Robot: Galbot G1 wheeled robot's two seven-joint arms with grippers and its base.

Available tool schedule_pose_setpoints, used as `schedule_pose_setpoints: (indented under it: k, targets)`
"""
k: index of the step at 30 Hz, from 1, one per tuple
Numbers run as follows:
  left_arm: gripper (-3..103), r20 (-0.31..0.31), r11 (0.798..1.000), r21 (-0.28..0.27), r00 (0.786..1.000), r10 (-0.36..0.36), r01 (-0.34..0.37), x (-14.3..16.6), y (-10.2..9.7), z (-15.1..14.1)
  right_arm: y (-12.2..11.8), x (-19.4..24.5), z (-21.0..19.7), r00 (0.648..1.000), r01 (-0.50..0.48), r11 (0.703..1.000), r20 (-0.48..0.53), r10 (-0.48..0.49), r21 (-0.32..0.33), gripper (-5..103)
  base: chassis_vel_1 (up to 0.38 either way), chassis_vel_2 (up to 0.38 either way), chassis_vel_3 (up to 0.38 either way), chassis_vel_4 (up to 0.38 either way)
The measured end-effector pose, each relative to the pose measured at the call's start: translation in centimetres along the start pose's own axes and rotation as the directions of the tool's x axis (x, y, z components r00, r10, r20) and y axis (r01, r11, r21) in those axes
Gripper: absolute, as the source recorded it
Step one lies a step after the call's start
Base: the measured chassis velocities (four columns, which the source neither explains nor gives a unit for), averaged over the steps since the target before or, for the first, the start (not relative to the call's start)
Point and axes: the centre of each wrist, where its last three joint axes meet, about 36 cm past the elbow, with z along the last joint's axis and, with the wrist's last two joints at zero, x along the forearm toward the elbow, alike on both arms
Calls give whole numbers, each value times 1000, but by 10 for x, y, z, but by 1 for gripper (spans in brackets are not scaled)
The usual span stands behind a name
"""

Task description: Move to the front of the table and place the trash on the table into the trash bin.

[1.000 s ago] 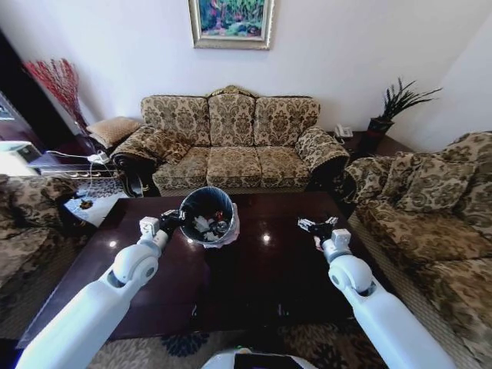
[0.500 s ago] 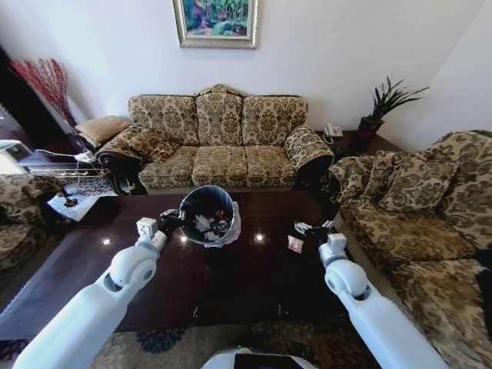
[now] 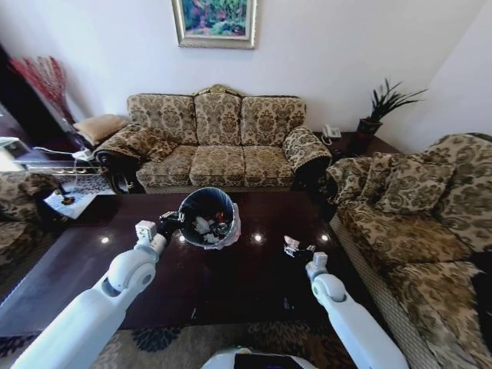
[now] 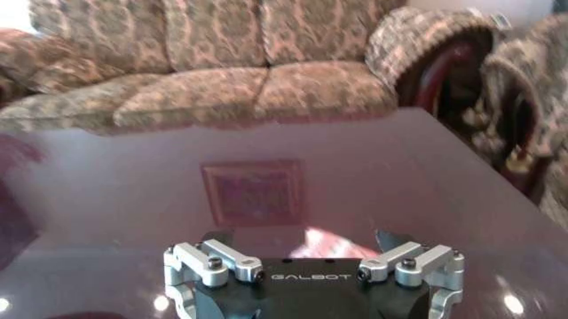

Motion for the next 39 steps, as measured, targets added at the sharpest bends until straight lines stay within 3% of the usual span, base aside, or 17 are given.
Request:
schedule_pose_setpoints:
  k: [9,11,14,15,17,21,23,26,28,29,31,35,39]
  targets:
    - [3,-8,1000,-3,1000,-2,2,-2,3,2,-8,-27,22,1000,-1,1000,-30,1,-15,102,0,0,0,0]
    - [3,-9,1000,-3,1000,-2,2,-3,3,2,-10,-30,24,999,18,1000,-35,-18,-14,93,0,0,0,0]
    - [3,-5,1000,0,1000,1,-1,-4,4,3,-11,-31,25,999,20,1000,-42,-20,-12,88,0,0,0,0]
    - [3,-1,1000,3,1000,6,-6,-4,4,4,-12,-31,27,999,18,1000,-46,-18,-12,77,0,0,0,0]
    - [3,1,1000,4,1000,8,-8,-5,4,4,-13,-31,27,999,16,1000,-46,-16,-12,77,0,0,0,0]
    - [3,4,1000,5,1000,8,-8,-7,5,4,-13,-31,32,999,-1,1000,-36,0,-5,55,0,0,0,0]
    - [3,4,1000,4,1000,7,-7,-7,5,4,-13,-31,33,999,0,1000,-34,0,-5,55,0,0,0,0]
    - [3,4,1000,2,1000,6,-6,-8,6,3,-13,-32,32,999,3,1000,-33,-4,-6,39,0,0,0,0]
    - [3,4,1000,2,1000,6,-6,-8,6,3,-13,-33,33,999,3,1000,-33,-3,-7,39,0,0,0,0]
    - [3,5,1000,0,1000,6,-6,-8,6,3,-12,-34,33,999,2,1000,-34,-2,-9,28,0,0,0,0]
    - [3,5,1000,0,1000,6,-6,-8,6,3,-12,-34,34,999,1,1000,-34,-2,-10,28,0,0,0,0]
    - [3,6,1000,0,1000,6,-6,-8,6,2,-11,-33,33,1000,-5,1000,-20,4,-9,7,0,0,0,0]
    - [3,9,1000,-2,1000,11,-11,-7,5,1,-9,-25,18,1000,-3,1000,30,3,-3,-2,0,0,0,0]
